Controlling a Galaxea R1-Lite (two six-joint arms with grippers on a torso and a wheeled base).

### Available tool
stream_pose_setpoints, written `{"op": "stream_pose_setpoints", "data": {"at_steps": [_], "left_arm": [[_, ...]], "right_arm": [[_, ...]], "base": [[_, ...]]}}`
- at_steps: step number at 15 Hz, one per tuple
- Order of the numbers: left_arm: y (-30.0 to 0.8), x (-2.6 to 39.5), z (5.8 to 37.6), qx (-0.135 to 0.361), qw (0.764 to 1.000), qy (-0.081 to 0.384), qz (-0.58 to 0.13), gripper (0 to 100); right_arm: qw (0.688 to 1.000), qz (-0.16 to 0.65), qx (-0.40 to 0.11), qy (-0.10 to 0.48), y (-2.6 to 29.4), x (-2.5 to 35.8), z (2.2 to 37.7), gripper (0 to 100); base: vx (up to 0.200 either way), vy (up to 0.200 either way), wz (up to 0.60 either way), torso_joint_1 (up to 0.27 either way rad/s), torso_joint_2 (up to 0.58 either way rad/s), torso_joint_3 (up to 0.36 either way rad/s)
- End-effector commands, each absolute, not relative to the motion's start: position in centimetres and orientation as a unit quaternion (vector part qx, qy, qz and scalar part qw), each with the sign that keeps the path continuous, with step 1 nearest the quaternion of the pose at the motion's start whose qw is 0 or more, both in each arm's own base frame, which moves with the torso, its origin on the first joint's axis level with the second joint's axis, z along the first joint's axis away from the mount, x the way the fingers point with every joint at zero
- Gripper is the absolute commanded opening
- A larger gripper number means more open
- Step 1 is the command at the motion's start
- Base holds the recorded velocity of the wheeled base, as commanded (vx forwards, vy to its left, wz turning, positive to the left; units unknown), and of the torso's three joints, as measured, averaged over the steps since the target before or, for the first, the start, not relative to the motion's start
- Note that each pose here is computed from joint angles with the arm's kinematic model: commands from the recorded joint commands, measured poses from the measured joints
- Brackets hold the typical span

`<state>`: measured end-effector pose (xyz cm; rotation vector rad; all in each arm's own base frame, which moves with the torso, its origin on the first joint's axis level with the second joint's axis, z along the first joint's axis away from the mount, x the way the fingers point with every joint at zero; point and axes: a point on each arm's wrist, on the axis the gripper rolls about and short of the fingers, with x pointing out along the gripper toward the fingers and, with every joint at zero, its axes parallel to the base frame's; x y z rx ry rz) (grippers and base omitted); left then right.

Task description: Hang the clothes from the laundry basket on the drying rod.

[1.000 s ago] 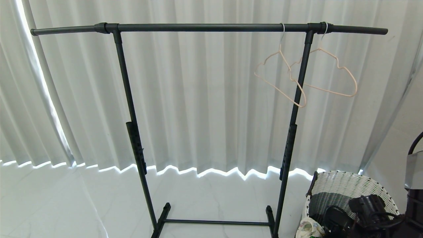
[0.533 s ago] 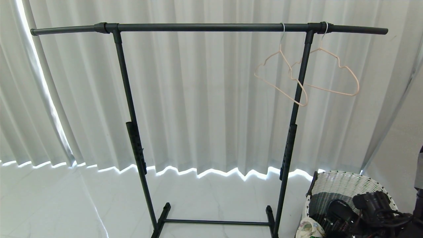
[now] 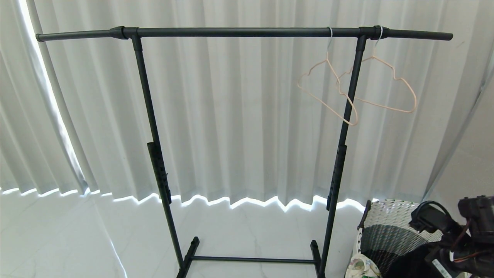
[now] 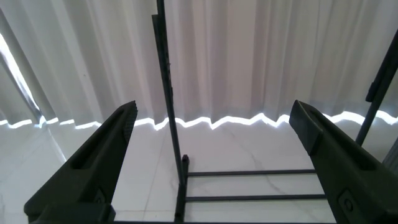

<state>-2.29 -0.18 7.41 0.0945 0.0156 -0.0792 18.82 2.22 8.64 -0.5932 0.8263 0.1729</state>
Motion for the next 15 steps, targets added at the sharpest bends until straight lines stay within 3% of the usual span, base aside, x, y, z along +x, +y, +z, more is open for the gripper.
{"op": "stream_pose_setpoints", "data": {"at_steps": [1, 3, 7, 10, 15], "left_arm": [[-0.2, -2.3, 7.4, 0.046, 0.998, 0.007, -0.039, 100], [-0.2, -2.3, 7.4, 0.047, 0.998, 0.007, -0.039, 100], [-0.2, -2.3, 7.4, 0.046, 0.998, 0.008, -0.04, 100], [-0.2, -2.3, 7.4, 0.045, 0.998, 0.008, -0.04, 100], [-0.2, -2.3, 7.4, 0.048, 0.998, 0.009, -0.04, 100]], "right_arm": [[0.918, 0.046, -0.274, 0.283, 1.6, 15.8, 20.3, 0], [0.923, 0.044, -0.273, 0.266, 1.4, 13.8, 24.0, 0], [0.934, 0.049, -0.274, 0.226, 1.7, 12.9, 27.2, 0], [0.933, 0.076, -0.28, 0.212, 2.5, 12.8, 27.6, 0], [0.935, 0.126, -0.263, 0.204, 4.1, 12.9, 27.5, 0]], "base": [[0.0, 0.0, 0.0, 0.0, 0.0, 0.0], [-0.1, 0.0, 0.0, 0.006, 0.0, 0.001], [-0.2, 0.0, 0.0, 0.001, 0.0, 0.001], [-0.2, 0.0, 0.0, 0.002, 0.0, 0.002], [0.0, 0.0, 0.0, 0.0, 0.0, 0.0]]}}
